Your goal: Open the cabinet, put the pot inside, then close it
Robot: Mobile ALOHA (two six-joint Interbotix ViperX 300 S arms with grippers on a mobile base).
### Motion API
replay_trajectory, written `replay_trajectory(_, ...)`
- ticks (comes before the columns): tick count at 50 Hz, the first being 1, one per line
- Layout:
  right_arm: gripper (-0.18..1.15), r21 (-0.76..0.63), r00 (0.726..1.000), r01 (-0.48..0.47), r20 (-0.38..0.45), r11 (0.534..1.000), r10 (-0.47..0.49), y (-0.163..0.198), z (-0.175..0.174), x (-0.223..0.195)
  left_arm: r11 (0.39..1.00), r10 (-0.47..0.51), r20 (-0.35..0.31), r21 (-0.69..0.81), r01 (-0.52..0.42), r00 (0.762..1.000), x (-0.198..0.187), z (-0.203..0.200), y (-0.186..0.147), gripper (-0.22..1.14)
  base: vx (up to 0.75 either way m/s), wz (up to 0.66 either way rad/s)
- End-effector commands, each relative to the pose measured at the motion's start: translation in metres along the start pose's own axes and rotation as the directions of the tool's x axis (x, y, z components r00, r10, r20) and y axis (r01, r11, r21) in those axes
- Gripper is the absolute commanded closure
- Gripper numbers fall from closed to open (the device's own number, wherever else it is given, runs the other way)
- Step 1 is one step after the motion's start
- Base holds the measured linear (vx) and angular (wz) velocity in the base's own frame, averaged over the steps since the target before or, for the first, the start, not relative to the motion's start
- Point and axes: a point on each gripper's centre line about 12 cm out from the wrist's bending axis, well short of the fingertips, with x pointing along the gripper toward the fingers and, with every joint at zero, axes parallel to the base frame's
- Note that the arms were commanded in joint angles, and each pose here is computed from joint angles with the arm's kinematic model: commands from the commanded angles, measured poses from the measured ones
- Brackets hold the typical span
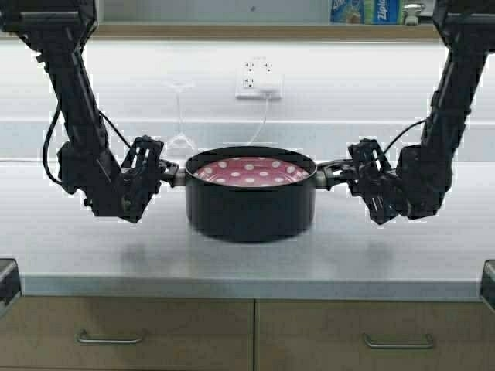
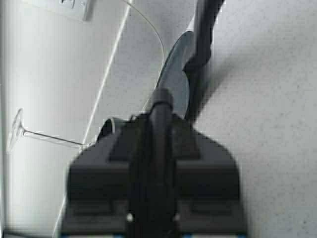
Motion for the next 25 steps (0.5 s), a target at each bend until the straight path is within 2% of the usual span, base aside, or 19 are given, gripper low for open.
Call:
replay_trajectory(1, 0.91, -0.017, 0.998, -0.067, 0.014, 0.998, 0.067, 0.014, 0.002, -0.010, 1.000, -0.004, 0.007, 0.027, 0.004, 1.000, -0.008, 0.009, -0.014, 0.90, 0.00, 0.00)
replay_trajectory(25, 0.91, -0.023, 0.993, -0.117, -0.010, 0.993, 0.117, 0.074, -0.002, -0.057, 0.993, -0.101, 0.030, 0.059, 0.099, 0.994, -0.081, 0.027, -0.065, 0.90, 0.00, 0.00)
